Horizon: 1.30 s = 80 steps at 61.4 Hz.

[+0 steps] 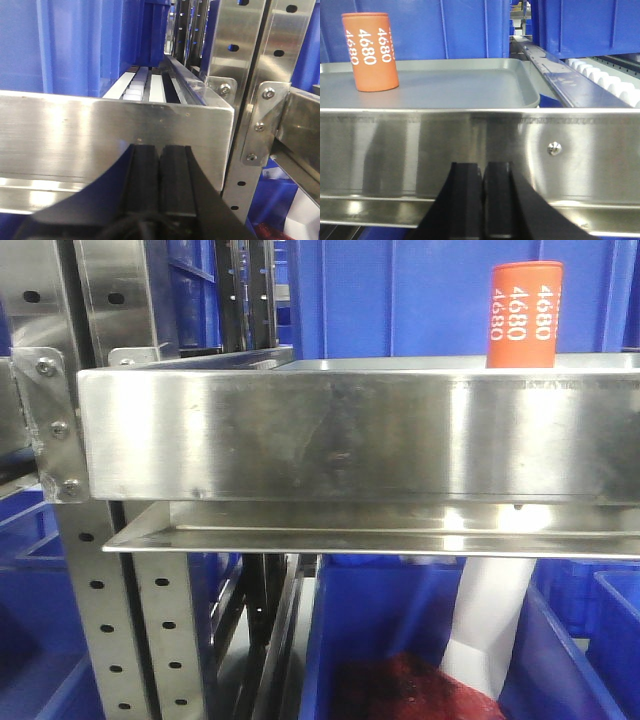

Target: Grab orange capacitor from left shelf to right conveyor

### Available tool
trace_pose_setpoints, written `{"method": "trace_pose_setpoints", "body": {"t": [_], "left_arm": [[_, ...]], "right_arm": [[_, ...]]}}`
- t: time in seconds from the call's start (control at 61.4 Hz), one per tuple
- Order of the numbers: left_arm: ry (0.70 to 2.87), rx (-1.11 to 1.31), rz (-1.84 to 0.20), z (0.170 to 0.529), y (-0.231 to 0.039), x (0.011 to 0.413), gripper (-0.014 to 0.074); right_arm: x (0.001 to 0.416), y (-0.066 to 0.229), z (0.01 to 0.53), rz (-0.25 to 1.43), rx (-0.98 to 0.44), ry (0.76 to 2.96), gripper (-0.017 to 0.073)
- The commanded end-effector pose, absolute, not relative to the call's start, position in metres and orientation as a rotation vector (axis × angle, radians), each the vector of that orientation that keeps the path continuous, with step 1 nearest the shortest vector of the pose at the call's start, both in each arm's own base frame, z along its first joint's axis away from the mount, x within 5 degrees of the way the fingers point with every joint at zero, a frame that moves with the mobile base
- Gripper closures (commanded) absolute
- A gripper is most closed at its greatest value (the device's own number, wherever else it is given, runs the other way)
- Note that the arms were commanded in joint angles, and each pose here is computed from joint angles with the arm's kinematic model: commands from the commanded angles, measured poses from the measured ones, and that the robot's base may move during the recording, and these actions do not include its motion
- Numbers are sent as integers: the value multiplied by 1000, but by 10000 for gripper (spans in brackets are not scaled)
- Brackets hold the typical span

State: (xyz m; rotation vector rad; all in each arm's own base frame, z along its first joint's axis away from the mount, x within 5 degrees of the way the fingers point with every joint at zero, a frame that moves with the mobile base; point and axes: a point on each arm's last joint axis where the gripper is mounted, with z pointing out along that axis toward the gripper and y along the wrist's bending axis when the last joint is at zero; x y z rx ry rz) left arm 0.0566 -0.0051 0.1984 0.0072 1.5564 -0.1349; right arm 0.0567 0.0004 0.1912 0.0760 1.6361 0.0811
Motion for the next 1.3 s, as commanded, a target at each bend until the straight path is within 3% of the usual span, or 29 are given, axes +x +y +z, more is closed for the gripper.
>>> {"method": "trace_pose_setpoints", "body": {"t": [0.0,0.994,1.288], "left_arm": [[1443,8,-141,209,-5,54,699],[1443,8,-141,209,-5,54,699],[1443,8,-141,209,-5,54,699]], "right_arm": [[55,0,200,77,72,1523,501],[55,0,203,77,71,1492,501],[39,0,273,83,61,1340,501]]}}
